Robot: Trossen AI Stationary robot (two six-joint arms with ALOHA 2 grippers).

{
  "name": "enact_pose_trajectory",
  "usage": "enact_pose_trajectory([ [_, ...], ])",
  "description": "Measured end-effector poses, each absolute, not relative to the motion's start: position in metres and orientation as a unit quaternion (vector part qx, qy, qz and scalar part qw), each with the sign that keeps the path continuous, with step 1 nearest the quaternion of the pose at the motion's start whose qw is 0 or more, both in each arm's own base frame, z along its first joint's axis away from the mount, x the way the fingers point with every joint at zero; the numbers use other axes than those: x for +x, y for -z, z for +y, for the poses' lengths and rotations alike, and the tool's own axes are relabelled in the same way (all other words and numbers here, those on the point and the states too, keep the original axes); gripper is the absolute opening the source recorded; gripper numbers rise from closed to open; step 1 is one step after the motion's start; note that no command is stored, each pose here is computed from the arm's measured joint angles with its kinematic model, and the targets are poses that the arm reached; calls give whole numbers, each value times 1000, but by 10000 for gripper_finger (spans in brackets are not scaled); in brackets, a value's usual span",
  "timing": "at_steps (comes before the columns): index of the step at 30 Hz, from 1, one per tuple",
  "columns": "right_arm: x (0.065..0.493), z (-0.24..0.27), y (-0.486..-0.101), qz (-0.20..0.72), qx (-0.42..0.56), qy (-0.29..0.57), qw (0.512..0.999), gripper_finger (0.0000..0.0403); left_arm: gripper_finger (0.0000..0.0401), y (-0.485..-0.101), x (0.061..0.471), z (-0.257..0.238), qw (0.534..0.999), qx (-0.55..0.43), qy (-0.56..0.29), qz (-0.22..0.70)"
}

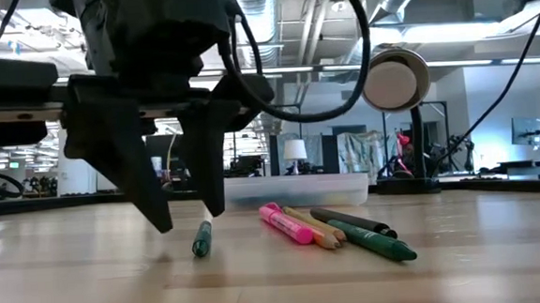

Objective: Pick & place school supplies into a supply box
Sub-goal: Put the green crayon into the pink supply box

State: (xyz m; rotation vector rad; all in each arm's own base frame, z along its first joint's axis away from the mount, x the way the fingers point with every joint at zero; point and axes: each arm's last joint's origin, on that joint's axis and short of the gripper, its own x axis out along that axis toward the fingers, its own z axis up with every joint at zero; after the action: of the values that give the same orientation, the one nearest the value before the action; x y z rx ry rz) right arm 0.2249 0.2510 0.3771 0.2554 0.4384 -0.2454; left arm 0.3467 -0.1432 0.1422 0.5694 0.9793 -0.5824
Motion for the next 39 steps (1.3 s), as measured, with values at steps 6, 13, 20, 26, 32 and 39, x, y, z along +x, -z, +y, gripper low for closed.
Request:
enact_pose_trajectory([
  [6,232,232,-412,192,96,28,976,118,164,-142,348,-138,807,253,264,464],
  [13,227,210,-449,137,43,-90,986,118,164,-142,348,-138,808,250,264,464],
  [20,219,200,-478,52,-7,-253,966,118,164,-142,348,-138,808,251,263,464],
  [26,230,187,-475,67,-19,-289,955,118,164,-143,350,-139,812,250,263,457],
  [32,255,158,-453,126,8,-263,957,118,164,-145,353,-139,822,249,260,441],
  [39,242,121,-429,81,69,-251,962,118,164,-145,354,-136,832,213,238,453],
])
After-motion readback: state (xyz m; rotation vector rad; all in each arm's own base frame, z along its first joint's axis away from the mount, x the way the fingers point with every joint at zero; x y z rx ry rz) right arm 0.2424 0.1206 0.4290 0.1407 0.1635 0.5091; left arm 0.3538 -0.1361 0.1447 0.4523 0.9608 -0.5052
